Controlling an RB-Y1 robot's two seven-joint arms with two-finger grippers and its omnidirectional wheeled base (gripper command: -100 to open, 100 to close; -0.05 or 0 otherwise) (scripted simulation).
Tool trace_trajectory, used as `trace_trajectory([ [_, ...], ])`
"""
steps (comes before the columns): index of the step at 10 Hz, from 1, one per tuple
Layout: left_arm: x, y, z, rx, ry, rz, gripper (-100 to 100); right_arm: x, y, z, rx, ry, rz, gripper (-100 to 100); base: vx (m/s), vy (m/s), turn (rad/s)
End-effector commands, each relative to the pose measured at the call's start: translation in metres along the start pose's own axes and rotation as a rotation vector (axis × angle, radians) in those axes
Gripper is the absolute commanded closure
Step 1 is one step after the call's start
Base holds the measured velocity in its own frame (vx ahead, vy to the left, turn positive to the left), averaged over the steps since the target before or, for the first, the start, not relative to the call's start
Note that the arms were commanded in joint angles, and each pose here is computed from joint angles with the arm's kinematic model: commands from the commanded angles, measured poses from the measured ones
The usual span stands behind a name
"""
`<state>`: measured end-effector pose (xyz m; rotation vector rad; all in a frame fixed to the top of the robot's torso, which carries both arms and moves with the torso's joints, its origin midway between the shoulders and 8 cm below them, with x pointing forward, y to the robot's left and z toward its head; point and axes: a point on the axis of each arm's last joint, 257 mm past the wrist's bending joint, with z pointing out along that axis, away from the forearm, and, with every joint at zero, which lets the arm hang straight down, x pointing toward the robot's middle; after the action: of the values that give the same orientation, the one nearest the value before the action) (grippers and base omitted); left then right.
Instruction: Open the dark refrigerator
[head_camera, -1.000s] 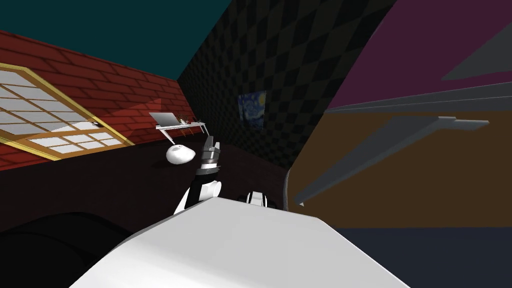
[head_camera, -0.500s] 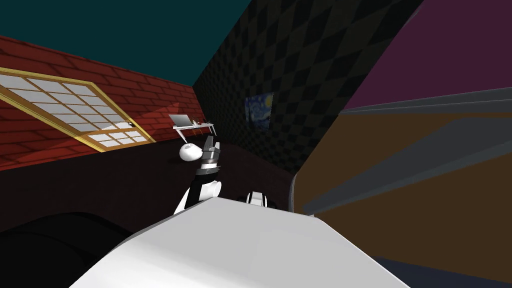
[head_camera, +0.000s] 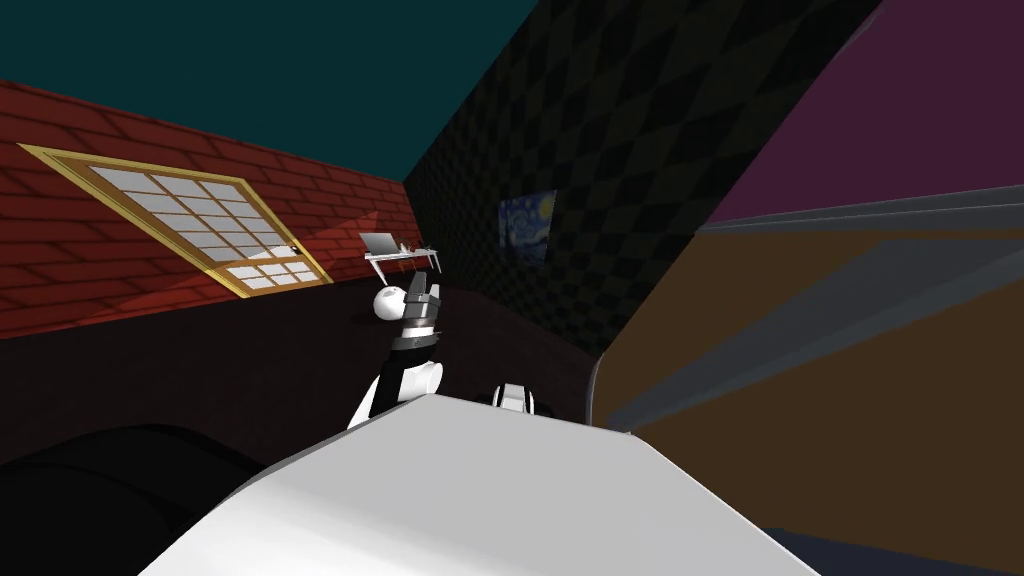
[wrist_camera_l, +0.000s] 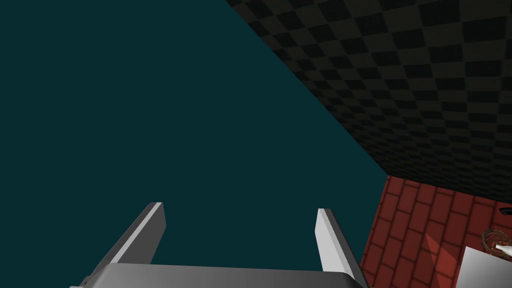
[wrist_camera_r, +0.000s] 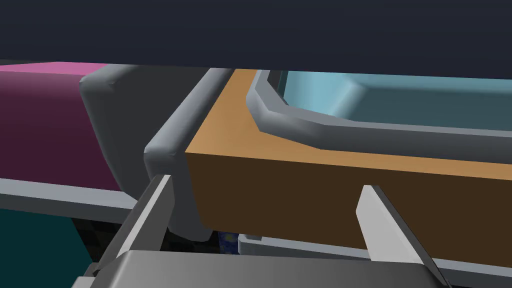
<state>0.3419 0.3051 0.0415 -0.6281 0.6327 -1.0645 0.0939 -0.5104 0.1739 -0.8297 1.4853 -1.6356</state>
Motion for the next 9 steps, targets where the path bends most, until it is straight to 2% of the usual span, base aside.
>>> trace_trajectory([
  [1, 0.0, 0.0, 0.0, 0.0, 0.0, 0.0, 0, -0.028, 0.005, 0.005, -0.018, -0.049, -0.044, -100, 0.01, 0.011, 0.046],
  [2, 0.0, 0.0, 0.0, 0.0, 0.0, 0.0, 0, -0.024, 0.006, 0.004, -0.021, -0.043, -0.032, -100, -0.015, 0.022, -0.03],
  [3, 0.0, 0.0, 0.0, 0.0, 0.0, 0.0, 0, -0.019, -0.002, 0.004, -0.023, -0.034, -0.039, -100, 0.05, 0.032, -0.004],
  [4, 0.0, 0.0, 0.0, 0.0, 0.0, 0.0, 0, -0.025, 0.005, 0.006, -0.033, -0.05, -0.035, -100, 0.019, 0.026, -0.042],
  [5, 0.0, 0.0, 0.0, 0.0, 0.0, 0.0, 0, -0.025, 0.005, 0.005, -0.035, -0.05, -0.033, 100, -0.024, 0.025, -0.049],
  [7, 0.0, 0.0, 0.0, 0.0, 0.0, 0.0, 0, -0.003, 0.003, 0.002, -0.034, 0.007, -0.038, 100, 0.181, 0.149, -0.087],
  [8, 0.0, 0.0, 0.0, 0.0, 0.0, 0.0, 0, -0.003, 0.003, 0.002, -0.034, 0.007, -0.038, 100, 0.244, 0.207, -0.049],
  [9, 0.0, 0.0, 0.0, 0.0, 0.0, 0.0, 0, 0.009, 0.001, -0.001, -0.031, 0.037, -0.041, 100, 0.218, 0.205, -0.027],
])
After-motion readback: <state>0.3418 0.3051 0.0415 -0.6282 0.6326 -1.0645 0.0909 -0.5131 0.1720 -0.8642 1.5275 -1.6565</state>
